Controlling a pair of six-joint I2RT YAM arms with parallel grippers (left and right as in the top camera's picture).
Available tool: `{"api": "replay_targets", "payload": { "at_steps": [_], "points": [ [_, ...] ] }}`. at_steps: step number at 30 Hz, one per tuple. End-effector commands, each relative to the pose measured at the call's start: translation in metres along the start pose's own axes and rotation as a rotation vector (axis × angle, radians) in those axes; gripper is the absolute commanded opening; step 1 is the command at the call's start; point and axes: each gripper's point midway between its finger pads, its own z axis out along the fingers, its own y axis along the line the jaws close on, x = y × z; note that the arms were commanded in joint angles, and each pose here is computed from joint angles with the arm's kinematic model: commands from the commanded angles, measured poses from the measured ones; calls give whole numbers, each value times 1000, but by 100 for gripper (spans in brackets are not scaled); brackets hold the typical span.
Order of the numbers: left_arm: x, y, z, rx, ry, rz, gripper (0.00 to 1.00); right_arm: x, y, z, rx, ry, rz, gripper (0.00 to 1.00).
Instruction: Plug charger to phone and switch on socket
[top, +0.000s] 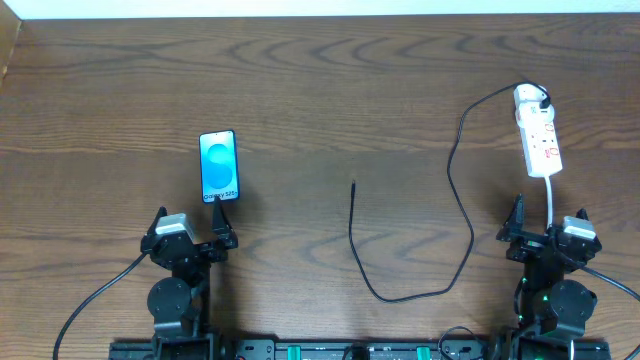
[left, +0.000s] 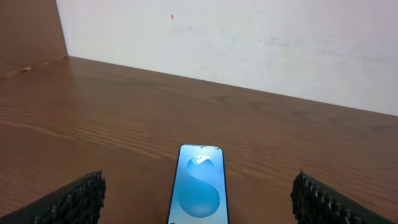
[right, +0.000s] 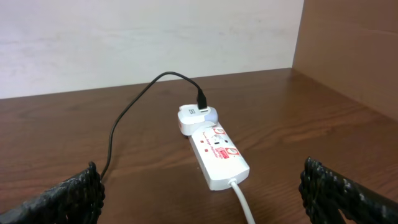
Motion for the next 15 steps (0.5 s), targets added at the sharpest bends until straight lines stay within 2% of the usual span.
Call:
{"api": "replay_targets", "payload": {
  "at_steps": [1,15],
  "points": [
    [17,5,1,-20,51,16,95,2,2,0,-12,8,-12,99],
    [17,5,1,-23,50,16,95,2,2,0,-12,8,-12,99]
  ]
}}
